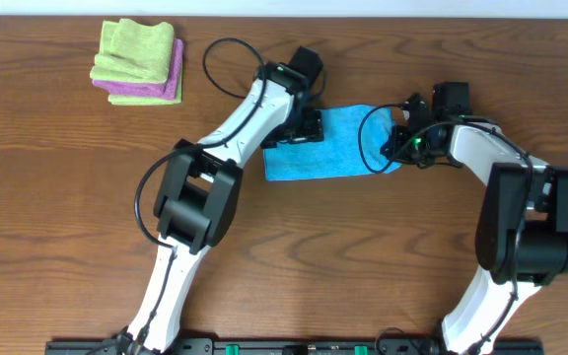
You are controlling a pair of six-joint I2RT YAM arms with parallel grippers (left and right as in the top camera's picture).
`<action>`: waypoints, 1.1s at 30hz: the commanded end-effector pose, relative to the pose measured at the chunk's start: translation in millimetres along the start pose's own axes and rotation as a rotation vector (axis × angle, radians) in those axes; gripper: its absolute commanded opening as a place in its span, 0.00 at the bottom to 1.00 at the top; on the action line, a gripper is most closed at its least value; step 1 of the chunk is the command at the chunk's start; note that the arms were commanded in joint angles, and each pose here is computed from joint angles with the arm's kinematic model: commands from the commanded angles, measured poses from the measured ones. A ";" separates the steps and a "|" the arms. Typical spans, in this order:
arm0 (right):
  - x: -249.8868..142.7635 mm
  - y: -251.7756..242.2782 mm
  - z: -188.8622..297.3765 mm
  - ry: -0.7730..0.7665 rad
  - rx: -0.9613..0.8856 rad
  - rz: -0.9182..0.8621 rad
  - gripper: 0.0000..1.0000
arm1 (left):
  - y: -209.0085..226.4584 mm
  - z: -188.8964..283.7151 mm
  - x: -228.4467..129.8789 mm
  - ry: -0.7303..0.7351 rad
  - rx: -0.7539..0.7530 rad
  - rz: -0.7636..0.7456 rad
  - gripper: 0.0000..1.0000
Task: Fold the cloth
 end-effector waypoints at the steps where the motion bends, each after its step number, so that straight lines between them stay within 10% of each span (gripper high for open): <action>1: -15.6 -9.2 -14.9 0.054 -0.053 -0.007 0.01 | 7.5 38.9 10.4 -0.072 -0.009 0.016 0.84; 33: 3.0 43.6 28.1 0.007 -0.214 0.167 0.01 | 59.4 136.2 -19.3 -0.099 0.184 -0.041 0.87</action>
Point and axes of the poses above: each gripper's point midway between its finger pads, its own z axis back along the fingers, its own y axis along the line the jaws close on, x = y × z, the point moved 4 cm from there along z, back along the fingers, and after that the axes turned 2 degrees about z, right-handed, at the moved point
